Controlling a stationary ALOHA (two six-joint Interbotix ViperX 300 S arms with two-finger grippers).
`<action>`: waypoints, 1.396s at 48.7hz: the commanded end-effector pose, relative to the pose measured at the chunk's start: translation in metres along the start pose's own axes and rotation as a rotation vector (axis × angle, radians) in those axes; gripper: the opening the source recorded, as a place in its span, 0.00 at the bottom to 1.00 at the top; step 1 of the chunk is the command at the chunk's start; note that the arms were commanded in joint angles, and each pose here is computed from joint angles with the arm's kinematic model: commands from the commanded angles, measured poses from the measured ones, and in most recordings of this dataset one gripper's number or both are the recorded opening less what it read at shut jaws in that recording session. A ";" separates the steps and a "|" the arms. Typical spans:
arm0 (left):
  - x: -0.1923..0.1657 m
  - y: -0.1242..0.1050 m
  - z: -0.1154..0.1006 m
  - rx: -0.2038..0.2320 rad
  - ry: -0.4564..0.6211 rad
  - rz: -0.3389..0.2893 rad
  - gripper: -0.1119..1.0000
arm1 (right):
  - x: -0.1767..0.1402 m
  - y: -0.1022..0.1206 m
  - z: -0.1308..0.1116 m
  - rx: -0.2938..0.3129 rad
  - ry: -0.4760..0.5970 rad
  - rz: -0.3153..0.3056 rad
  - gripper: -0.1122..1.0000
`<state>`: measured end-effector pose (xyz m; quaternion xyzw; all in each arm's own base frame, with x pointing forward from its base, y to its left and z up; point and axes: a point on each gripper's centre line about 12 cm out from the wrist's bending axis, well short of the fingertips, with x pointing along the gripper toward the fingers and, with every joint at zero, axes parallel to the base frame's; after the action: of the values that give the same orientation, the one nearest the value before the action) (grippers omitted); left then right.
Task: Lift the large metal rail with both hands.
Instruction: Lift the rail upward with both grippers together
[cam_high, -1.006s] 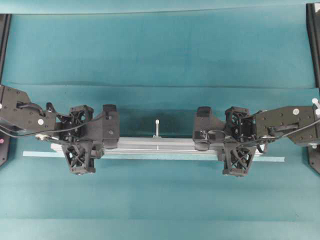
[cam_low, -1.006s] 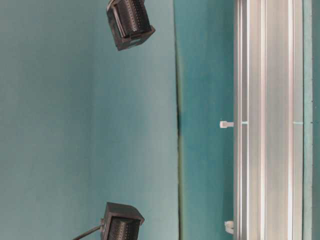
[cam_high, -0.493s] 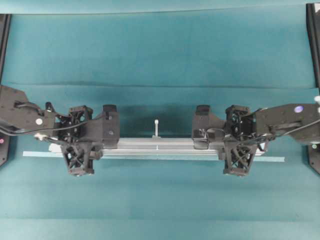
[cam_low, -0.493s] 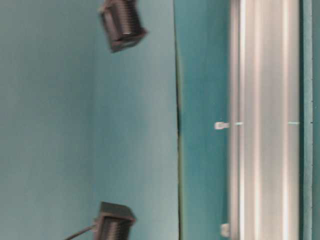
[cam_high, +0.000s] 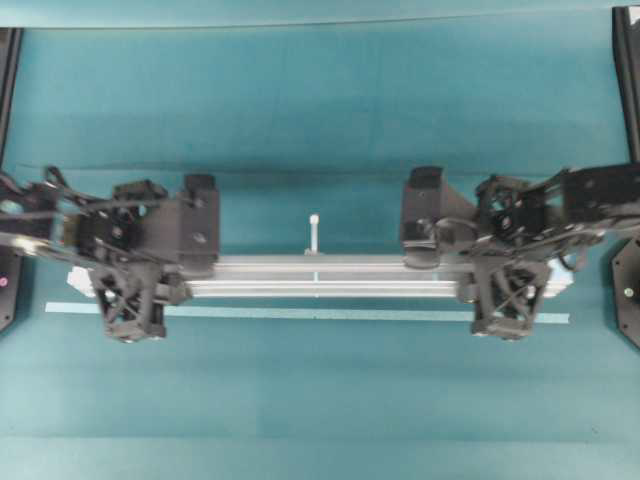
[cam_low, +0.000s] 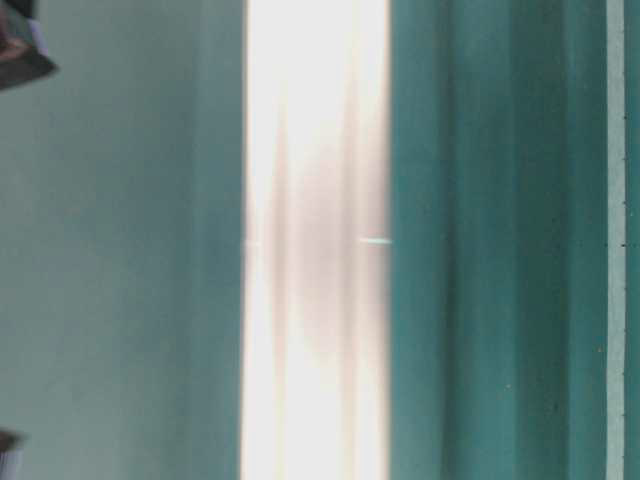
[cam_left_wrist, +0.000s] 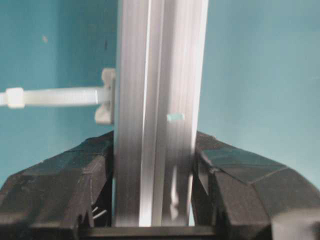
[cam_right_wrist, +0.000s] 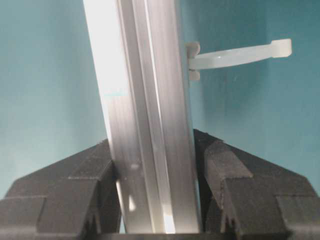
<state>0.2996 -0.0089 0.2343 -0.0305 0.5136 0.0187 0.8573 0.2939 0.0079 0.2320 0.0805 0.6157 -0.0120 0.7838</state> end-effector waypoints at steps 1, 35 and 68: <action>-0.035 0.001 0.018 -0.007 -0.091 -0.004 0.43 | -0.024 0.004 0.004 0.016 -0.020 0.015 0.46; -0.118 -0.001 0.050 -0.019 -0.131 -0.005 0.43 | -0.119 0.022 0.025 -0.002 -0.004 0.062 0.46; -0.182 -0.003 0.077 -0.025 -0.190 -0.012 0.43 | -0.196 0.037 0.035 0.055 -0.062 0.078 0.46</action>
<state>0.2863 -0.0095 0.4065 -0.0372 0.4560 0.0168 0.8890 0.2863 0.0196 0.4110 0.1108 0.6116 -0.0022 0.7833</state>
